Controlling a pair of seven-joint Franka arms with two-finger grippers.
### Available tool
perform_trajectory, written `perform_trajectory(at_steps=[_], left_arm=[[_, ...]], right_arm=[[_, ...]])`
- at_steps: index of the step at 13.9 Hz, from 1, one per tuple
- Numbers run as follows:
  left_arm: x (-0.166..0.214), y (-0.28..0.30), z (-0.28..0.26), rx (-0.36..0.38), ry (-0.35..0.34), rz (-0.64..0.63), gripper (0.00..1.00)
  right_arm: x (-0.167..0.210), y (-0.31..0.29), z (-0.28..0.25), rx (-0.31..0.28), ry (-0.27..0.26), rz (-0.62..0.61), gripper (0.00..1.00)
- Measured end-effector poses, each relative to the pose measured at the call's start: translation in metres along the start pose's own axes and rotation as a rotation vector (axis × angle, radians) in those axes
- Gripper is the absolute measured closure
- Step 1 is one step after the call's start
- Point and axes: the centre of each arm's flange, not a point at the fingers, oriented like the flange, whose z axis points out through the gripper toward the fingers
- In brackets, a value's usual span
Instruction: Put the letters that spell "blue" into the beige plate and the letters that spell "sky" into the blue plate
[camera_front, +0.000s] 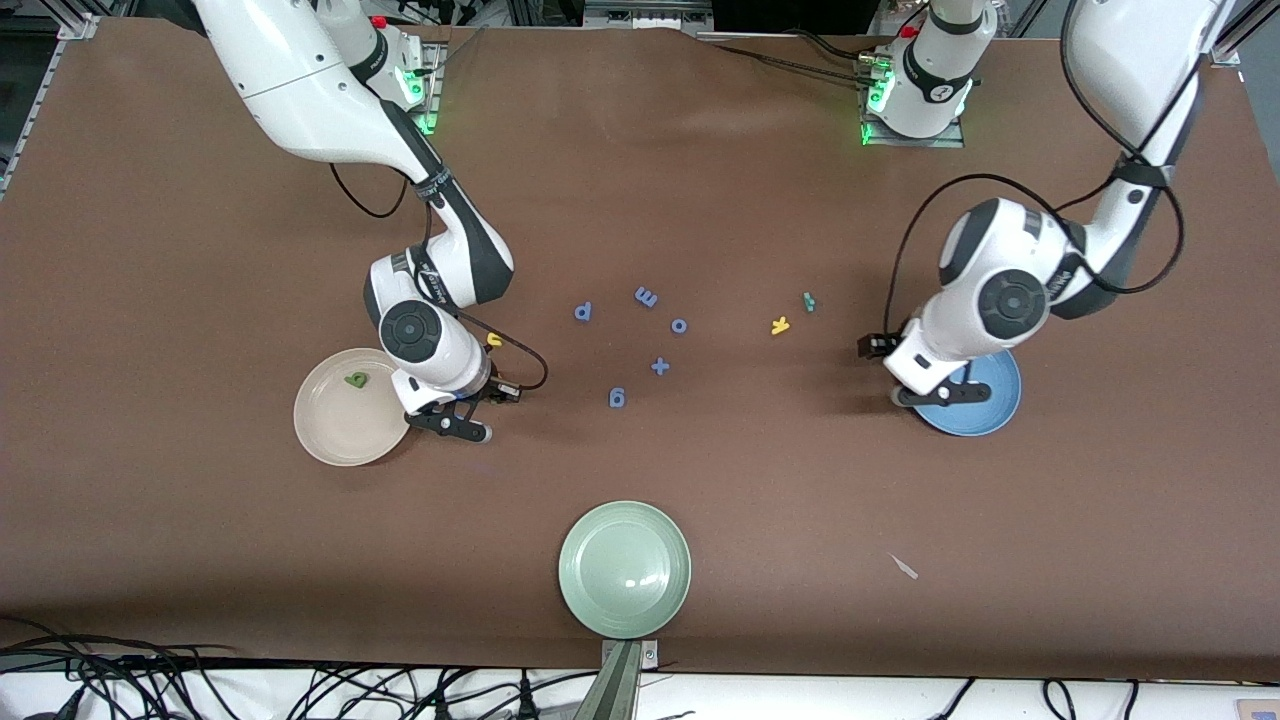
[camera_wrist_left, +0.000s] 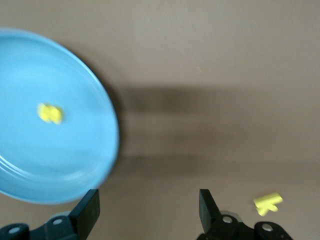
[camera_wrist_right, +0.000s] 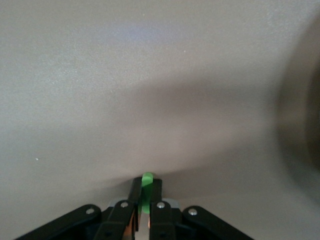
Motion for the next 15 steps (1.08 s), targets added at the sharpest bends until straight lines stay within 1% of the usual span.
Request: perform_trajectory(at_steps=[1,3,6,7,8,9,10,12,15], left_arm=[[-0.008,0.009,0.008,-0.011,0.013,-0.039,0.11],[-0.028,0.031,0.027,-0.050,0.048,-0.137,0.12],[-0.051,0.045,0.050,-0.092,0.073,-0.204,0.13],[-0.056,0.047,0.056,-0.106,0.081,-0.212,0.16],[-0.060,0.047,0.061,-0.110,0.082,-0.215,0.16],[-0.063,0.047,0.065,-0.109,0.077,-0.215,0.21],[-0.067,0.047,0.068,-0.106,0.071,-0.211,0.21],[-0.073,0.053,0.071,-0.104,0.064,-0.197,0.32],[-0.082,0.060,0.076,-0.099,0.054,-0.178,0.33]], right_arm=[[0.004,0.004,-0.002,-0.005,0.004,-0.006,0.91],[0.018,0.022,-0.010,-0.039,-0.002,-0.044,0.91],[0.040,0.059,-0.033,-0.091,-0.014,-0.118,0.91],[0.047,0.073,-0.042,-0.111,-0.025,-0.146,0.91],[0.053,0.089,-0.051,-0.131,-0.041,-0.174,0.91],[0.059,0.104,-0.059,-0.146,-0.053,-0.197,0.91],[0.063,0.117,-0.062,-0.158,-0.061,-0.210,0.91],[0.067,0.137,-0.058,-0.173,-0.078,-0.215,0.91],[0.062,0.150,-0.046,-0.183,-0.102,-0.204,0.90]])
